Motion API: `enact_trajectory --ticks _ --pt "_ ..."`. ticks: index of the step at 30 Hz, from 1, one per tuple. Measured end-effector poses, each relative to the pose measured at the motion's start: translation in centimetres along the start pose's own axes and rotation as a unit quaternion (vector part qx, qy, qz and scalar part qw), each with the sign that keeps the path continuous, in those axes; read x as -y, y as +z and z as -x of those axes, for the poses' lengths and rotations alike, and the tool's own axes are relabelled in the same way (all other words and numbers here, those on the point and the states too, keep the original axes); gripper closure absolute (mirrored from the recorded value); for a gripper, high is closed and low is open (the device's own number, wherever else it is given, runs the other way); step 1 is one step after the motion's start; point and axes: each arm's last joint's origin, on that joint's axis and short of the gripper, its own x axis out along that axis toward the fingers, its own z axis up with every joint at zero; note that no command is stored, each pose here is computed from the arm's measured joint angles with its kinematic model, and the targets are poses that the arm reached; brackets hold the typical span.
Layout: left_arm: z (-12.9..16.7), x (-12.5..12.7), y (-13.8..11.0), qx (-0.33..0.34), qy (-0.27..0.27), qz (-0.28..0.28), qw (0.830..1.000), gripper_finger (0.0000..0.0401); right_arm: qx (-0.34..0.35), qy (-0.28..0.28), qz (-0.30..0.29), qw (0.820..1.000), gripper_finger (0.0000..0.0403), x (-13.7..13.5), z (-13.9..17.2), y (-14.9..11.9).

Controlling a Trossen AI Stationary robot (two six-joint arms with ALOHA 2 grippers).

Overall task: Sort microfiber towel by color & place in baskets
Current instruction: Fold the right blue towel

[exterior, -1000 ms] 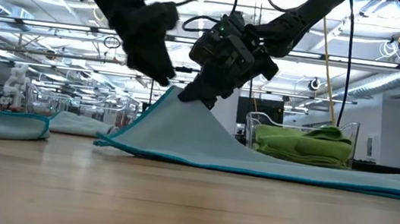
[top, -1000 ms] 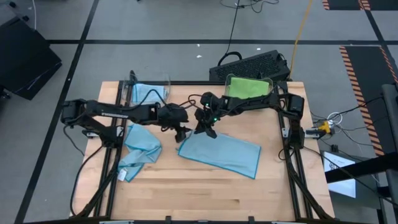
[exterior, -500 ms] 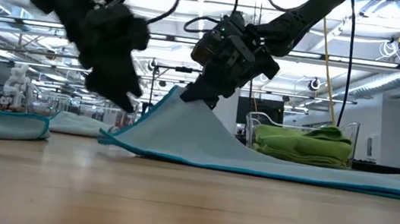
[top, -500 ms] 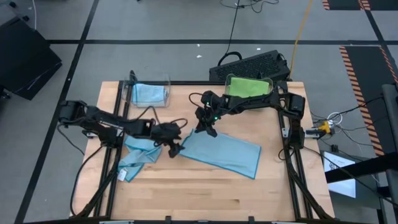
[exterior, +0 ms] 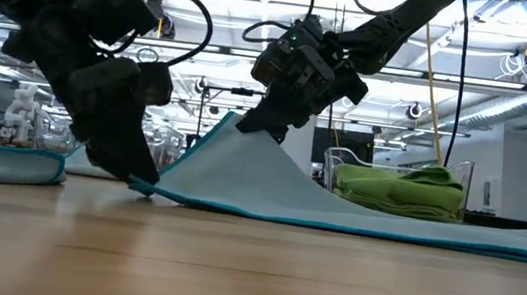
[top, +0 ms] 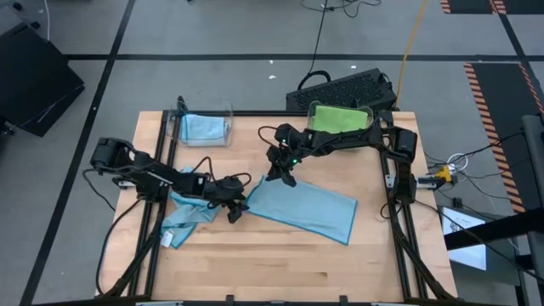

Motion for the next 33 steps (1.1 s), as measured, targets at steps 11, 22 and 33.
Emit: enact_trajectory --ticks 11,22,33 --pt "-1.3 0.1 -0.6 0.004 0.001 0.013 1.000 0.0260 -0.002 -0.001 -0.005 1.000 0.0403 0.0 0.0 0.0" --pt "0.5 1.0 1.9 0.019 -0.040 0.087 0.995 0.0393 0.008 -0.023 -0.055 0.998 0.0403 -0.3 2.5 1.0" --pt "7.8 5.0 12.8 0.064 -0.030 -0.016 0.997 0.0396 0.060 -0.077 -0.023 0.995 0.0403 -7.9 10.7 5.2"
